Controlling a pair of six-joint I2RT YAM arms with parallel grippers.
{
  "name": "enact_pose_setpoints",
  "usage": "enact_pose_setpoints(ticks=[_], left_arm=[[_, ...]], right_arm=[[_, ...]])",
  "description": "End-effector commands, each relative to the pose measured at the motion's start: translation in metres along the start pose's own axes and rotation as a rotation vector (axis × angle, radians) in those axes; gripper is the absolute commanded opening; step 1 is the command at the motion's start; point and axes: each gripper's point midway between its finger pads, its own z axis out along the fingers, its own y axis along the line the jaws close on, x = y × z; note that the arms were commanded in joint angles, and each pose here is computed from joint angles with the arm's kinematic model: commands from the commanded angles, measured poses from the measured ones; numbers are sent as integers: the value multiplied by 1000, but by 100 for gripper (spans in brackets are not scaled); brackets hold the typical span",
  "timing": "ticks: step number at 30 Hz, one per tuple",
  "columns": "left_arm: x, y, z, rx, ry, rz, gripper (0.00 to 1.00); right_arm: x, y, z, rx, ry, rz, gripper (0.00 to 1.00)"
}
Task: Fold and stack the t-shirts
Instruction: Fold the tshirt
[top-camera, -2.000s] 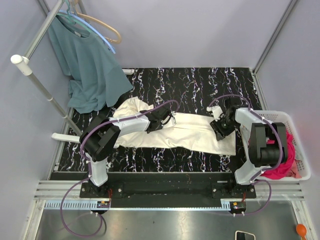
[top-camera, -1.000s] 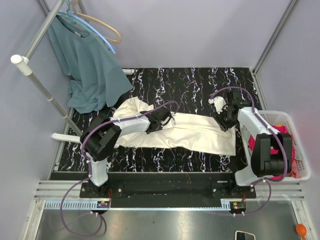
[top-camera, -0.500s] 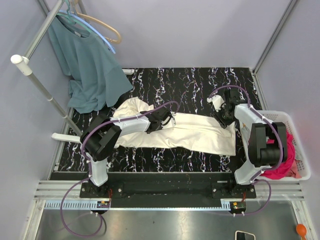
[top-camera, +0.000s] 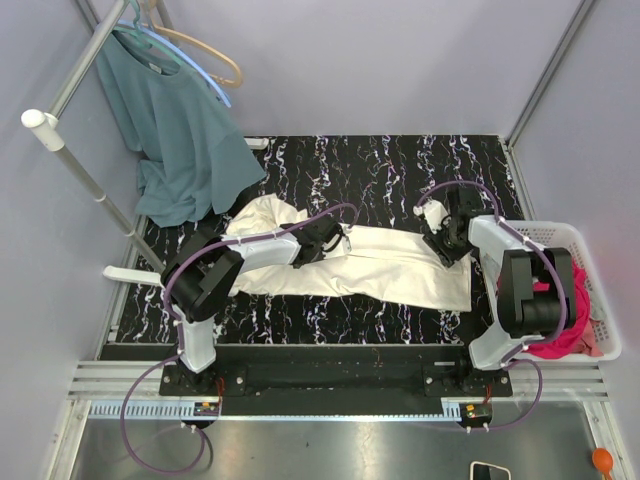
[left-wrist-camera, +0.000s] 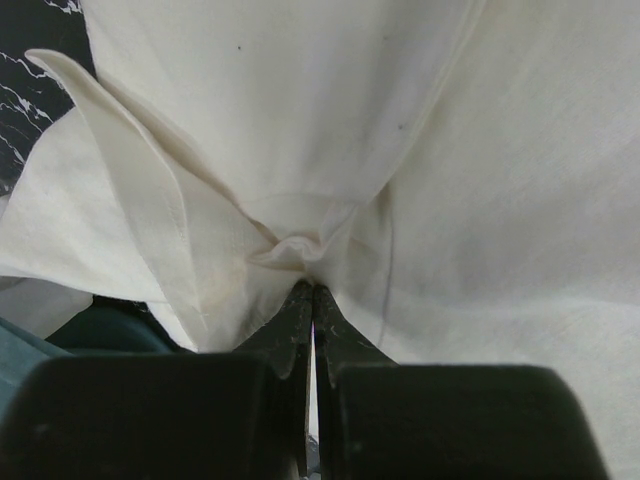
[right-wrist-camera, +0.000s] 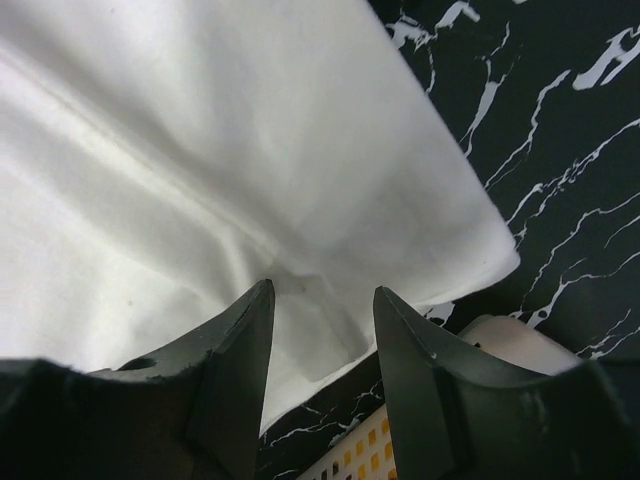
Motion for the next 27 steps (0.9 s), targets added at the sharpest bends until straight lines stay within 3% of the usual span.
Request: enact_pose_setpoints(ticks=[1,8,22,27], left_arm=[[1,2,2,-27,7,3,0],[2,2,2,-29,10,4,0],[3,3,2,-35,12,10,0],[3,2,2,-36,10,10,0]], right_arm=[[-1,9,-15,-10,-41,-6,53],[8,23,-24,-38,-51,10,54],[1,5,-23,11,-33,-22,52],[7,7,-17,8,-13,-33,40]])
